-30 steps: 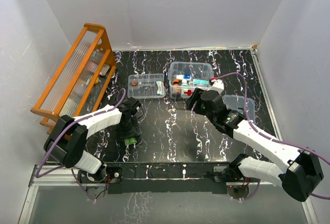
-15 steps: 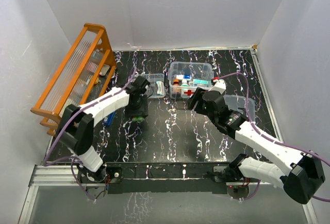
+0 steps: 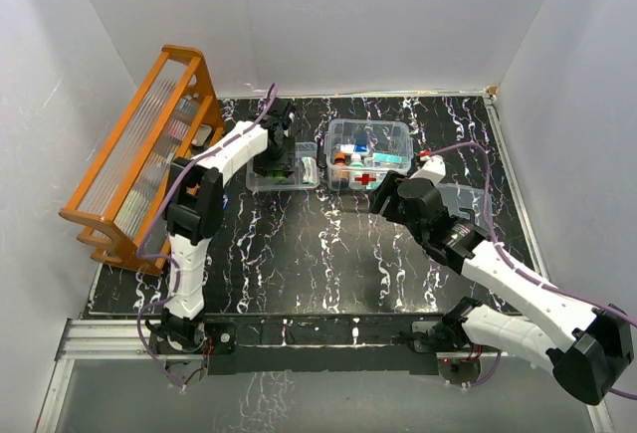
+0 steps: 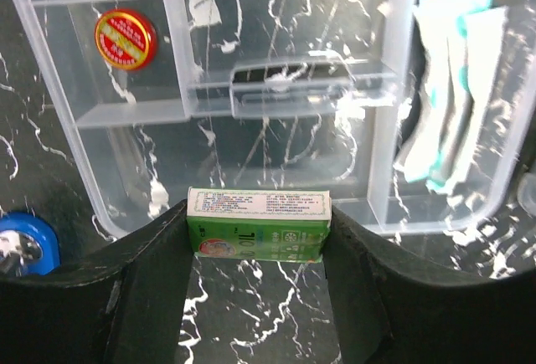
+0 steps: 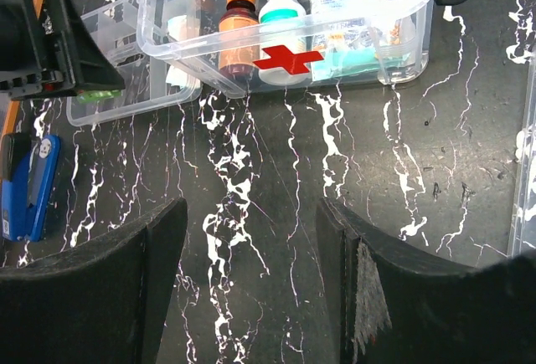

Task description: Organize the medicine kit

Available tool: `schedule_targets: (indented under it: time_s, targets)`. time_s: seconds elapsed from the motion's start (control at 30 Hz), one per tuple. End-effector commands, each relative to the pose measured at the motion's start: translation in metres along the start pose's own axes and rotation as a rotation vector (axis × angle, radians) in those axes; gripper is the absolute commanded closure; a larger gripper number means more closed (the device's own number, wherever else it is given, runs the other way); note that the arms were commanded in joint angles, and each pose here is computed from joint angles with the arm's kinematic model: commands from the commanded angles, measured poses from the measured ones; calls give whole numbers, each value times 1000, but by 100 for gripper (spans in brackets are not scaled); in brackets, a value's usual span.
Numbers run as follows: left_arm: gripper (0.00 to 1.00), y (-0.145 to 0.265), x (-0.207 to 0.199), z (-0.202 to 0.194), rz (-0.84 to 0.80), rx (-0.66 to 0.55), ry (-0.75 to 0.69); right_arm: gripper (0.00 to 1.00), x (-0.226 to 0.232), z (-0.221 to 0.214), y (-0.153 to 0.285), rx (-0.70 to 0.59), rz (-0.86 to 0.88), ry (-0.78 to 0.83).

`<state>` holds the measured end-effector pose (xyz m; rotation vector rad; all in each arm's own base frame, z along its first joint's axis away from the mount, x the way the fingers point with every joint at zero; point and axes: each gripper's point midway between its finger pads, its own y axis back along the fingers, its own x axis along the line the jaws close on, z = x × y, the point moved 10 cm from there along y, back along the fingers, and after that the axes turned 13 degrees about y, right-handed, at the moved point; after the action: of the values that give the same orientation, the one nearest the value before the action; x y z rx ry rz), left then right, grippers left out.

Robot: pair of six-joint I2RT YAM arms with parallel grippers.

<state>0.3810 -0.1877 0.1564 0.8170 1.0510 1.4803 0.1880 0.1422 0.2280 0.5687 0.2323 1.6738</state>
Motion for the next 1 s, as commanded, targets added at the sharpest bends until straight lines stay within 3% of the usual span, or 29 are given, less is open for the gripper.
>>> schedule_targets:
  time_s: [0.0,0.17,0.33,0.57,0.73,0.97]
  targets:
    - [45,-3,6,12,10,30,-32,39,2,21,9,-74,-6,-33]
    - [44,-18,8,13,6,65,-30,39,2,21,9,-69,-6,-34]
    - [35,-22,9,15,13,72,-34,39,3,21,7,-64,-5,-32]
    - [27,-4,10,24,0,38,-25,39,4,22,6,-65,-11,-29]
    - [27,18,16,30,2,-22,-7,39,6,23,2,-60,-12,-10]
    - [37,12,50,20,63,-39,86,39,10,27,-2,-55,-7,3]
